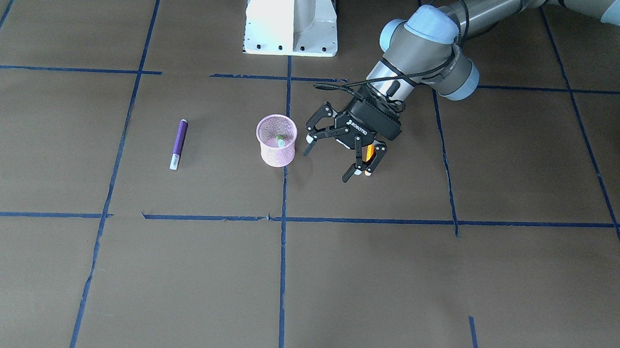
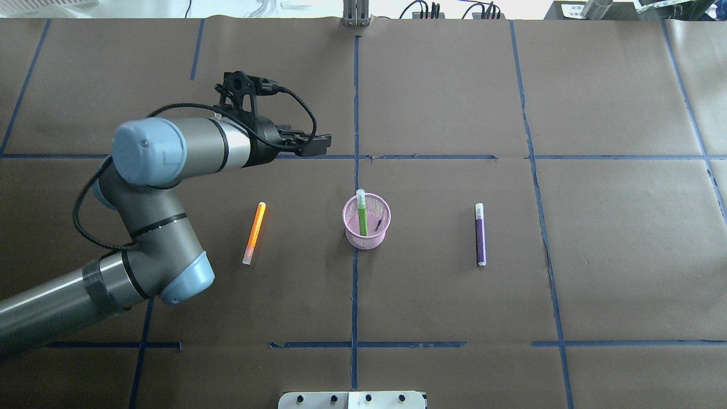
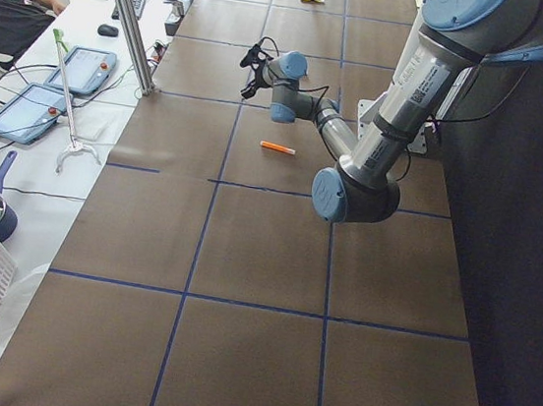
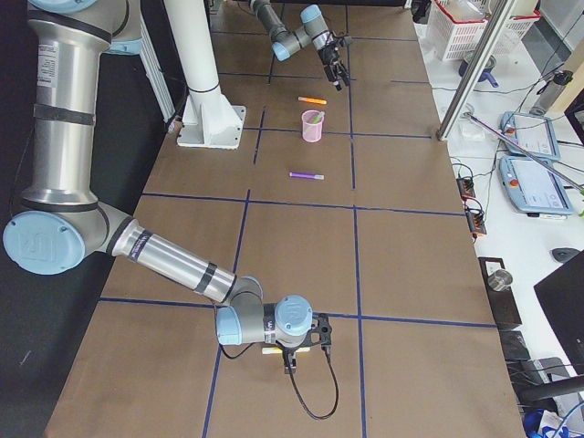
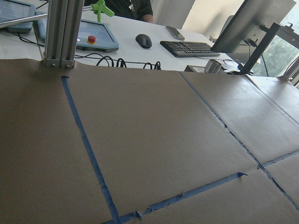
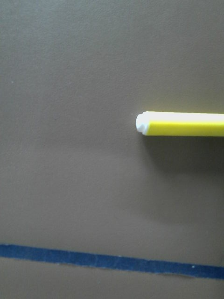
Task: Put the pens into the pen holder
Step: 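Raise the left gripper and move it back from the holder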
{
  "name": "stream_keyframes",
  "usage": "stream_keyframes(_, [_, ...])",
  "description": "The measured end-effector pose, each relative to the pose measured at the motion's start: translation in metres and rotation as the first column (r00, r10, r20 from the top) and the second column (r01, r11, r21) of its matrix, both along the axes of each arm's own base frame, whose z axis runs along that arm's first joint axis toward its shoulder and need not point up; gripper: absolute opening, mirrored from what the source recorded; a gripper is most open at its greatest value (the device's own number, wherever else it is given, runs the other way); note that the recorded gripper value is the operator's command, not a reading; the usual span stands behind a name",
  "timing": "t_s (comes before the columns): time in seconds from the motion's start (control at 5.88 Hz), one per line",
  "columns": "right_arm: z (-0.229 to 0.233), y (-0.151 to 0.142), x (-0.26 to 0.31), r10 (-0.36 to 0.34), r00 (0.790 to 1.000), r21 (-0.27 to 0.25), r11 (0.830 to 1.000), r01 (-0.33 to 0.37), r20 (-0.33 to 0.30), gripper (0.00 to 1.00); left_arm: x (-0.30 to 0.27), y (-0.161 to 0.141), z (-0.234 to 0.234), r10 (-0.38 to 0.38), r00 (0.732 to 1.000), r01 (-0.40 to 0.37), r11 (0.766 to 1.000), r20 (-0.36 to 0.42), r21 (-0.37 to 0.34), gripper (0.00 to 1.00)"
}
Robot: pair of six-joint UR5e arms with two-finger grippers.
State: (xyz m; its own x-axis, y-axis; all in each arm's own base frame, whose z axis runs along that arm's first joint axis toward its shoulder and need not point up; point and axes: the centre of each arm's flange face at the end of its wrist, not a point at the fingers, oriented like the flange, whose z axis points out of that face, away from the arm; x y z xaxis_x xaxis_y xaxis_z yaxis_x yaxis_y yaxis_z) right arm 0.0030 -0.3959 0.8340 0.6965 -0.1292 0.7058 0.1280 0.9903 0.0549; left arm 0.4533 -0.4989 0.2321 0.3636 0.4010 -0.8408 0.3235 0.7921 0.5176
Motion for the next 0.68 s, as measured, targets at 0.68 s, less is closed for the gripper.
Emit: stream_keyframes(0.68, [0.006, 0.006, 0.001, -0.004, 1.0, -0.01, 1.0, 0.004, -0.005, 0.8, -0.067, -0.053, 0.052, 0.3, 0.941, -0.241, 0.919, 0.158, -0.312, 1.0])
